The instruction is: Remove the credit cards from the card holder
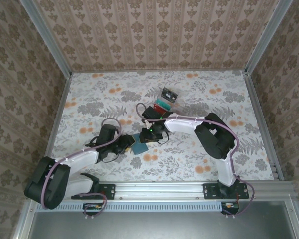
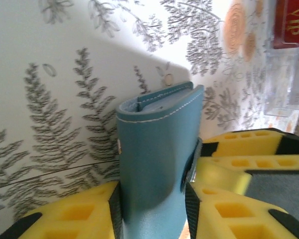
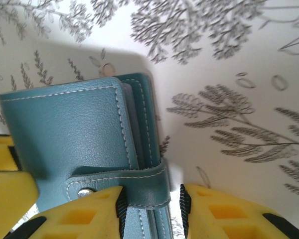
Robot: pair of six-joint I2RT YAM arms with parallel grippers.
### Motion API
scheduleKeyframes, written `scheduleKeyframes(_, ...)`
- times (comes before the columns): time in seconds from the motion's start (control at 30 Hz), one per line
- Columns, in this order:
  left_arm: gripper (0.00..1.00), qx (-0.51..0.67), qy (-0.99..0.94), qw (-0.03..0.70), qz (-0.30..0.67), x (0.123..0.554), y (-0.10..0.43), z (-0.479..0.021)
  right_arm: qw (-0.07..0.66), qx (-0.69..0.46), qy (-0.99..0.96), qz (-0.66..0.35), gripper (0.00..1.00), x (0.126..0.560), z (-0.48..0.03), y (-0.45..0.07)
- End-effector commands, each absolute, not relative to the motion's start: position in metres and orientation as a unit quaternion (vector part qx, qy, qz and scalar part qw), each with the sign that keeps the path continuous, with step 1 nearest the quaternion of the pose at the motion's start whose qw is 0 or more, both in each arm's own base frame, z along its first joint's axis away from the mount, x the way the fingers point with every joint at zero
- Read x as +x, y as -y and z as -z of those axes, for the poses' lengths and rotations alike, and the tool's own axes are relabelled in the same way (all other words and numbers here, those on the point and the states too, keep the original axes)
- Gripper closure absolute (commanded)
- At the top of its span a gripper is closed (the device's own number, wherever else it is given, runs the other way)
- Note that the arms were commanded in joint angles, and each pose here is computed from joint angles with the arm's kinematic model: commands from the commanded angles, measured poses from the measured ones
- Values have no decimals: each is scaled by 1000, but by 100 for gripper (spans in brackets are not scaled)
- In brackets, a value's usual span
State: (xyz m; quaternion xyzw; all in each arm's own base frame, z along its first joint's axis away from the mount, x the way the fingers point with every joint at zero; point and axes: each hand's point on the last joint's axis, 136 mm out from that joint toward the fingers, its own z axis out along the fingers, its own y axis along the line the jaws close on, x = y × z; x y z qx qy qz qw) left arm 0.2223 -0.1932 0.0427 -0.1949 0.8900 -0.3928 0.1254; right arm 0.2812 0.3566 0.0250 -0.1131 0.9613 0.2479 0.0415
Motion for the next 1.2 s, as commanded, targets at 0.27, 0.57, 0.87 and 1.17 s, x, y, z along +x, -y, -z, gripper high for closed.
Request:
scheduleKeyframes(0.27, 85, -144, -862, 150, 463, 238, 218, -80, 53, -86, -956, -277, 62, 288, -40, -355)
scheduleKeyframes(0.57, 100, -75, -886, 167, 427, 242, 230, -97, 112, -105, -939, -307, 59, 310, -86, -312)
scheduleKeyframes(0.87, 100, -35, -897, 146, 417, 255, 267, -95, 113, -56, -947, -297, 61, 302, -89, -295)
scheduleKeyframes(1.17, 100, -25, -910, 111, 400, 258, 289, -77, 78, -28, -962, -260, 64, 290, -60, -282)
